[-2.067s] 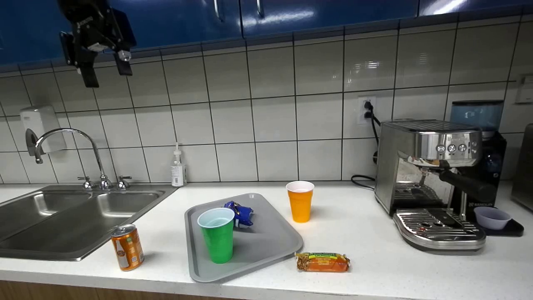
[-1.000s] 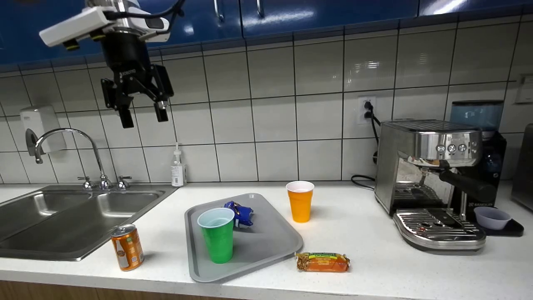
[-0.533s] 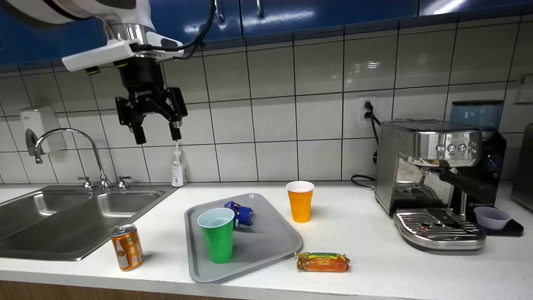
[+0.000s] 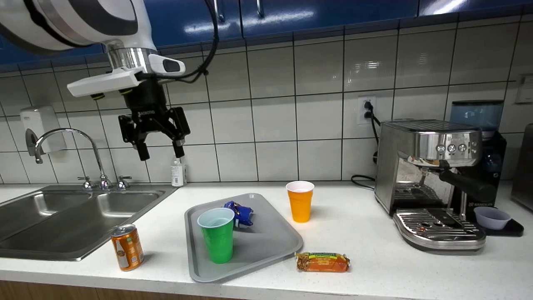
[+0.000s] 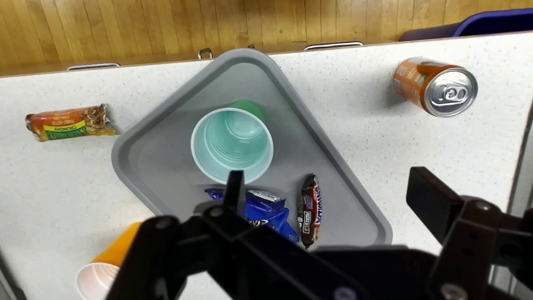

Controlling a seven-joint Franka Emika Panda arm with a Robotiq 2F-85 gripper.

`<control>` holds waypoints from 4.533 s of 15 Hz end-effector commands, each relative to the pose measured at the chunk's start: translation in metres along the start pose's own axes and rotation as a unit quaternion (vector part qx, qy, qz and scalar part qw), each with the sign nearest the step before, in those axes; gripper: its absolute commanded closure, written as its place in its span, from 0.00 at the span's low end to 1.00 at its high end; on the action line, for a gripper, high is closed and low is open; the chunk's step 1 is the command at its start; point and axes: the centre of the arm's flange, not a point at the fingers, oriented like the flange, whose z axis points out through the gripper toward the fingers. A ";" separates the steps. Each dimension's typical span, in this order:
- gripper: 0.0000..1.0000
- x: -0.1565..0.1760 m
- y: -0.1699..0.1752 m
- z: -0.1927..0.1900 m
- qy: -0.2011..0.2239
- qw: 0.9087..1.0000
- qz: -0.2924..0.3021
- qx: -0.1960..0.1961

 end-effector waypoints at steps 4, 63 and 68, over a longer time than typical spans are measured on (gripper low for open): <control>0.00 -0.008 0.001 0.029 0.036 0.999 0.003 -0.004; 0.99 0.040 -0.042 0.121 0.036 0.996 0.048 -0.064; 0.99 0.045 -0.094 0.112 0.046 0.996 0.026 -0.072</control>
